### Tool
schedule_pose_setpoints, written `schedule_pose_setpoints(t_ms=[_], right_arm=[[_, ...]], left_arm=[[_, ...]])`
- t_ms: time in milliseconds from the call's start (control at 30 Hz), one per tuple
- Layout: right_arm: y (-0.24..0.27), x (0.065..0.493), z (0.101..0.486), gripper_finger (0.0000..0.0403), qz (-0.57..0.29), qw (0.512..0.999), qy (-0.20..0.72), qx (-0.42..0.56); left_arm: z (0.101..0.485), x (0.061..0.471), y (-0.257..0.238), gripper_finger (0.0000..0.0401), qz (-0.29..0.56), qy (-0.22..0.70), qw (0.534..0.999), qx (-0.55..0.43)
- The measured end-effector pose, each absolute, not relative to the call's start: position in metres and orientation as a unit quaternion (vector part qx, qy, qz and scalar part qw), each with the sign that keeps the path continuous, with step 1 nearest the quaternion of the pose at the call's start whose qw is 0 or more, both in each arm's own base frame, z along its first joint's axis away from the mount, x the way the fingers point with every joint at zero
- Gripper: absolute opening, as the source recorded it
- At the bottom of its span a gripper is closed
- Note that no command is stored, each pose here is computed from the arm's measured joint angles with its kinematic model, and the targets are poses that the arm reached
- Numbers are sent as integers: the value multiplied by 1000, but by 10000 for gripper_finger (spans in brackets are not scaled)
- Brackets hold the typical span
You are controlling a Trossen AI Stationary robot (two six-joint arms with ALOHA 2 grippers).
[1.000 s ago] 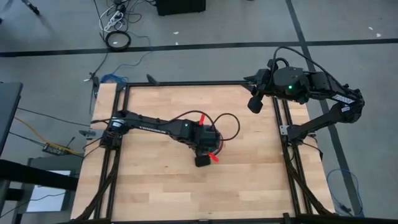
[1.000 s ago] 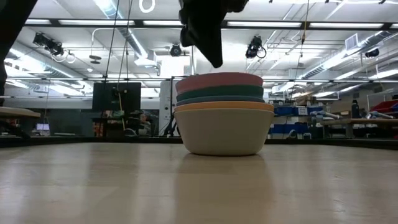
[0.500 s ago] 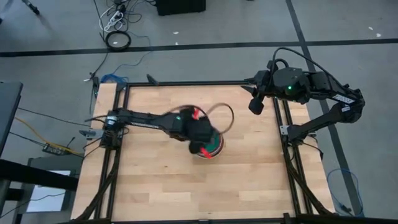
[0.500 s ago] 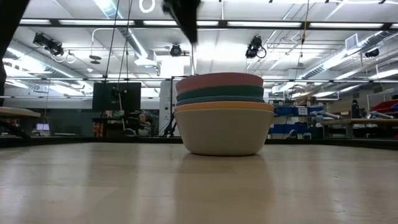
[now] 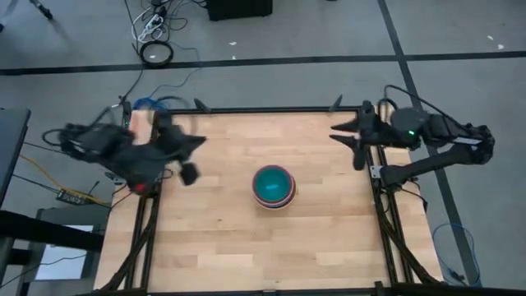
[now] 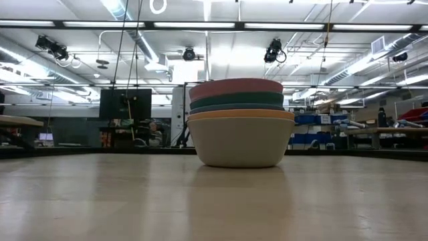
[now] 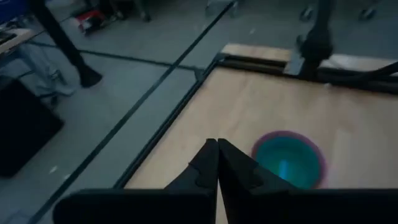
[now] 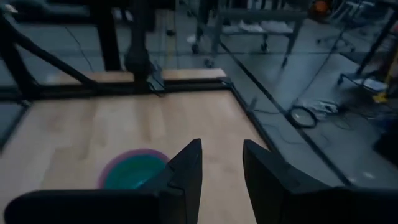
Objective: Nest bowls inside each other
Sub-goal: Return to Home Position
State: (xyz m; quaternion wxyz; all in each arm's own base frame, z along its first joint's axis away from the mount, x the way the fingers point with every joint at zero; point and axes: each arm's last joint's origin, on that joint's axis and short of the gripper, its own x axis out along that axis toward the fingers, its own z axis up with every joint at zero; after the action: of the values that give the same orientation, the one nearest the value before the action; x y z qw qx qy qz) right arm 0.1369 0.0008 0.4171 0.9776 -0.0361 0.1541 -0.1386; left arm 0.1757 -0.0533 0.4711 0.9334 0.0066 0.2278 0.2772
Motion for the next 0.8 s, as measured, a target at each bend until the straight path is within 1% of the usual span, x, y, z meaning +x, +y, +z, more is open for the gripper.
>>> schedule_pose_setpoints(t_ms=[167, 333, 500, 633, 800], right_arm=[[3, 101, 366, 103, -119, 986, 114, 16], [4, 84, 319, 103, -104, 988, 102, 52], [6, 88, 274, 103, -103, 984, 134, 58], [7, 98, 244, 103, -118, 981, 146, 47], [6, 109, 216, 103, -156, 981, 110, 26]], left_arm=[[443, 127, -55, 16, 241, 183, 953, -13], [399, 100, -49, 16, 210, 143, 967, -31], [354, 83, -40, 16, 204, 101, 972, -58], [321, 81, -39, 16, 187, 62, 978, -72], [285, 84, -42, 16, 161, 15, 984, -75]])
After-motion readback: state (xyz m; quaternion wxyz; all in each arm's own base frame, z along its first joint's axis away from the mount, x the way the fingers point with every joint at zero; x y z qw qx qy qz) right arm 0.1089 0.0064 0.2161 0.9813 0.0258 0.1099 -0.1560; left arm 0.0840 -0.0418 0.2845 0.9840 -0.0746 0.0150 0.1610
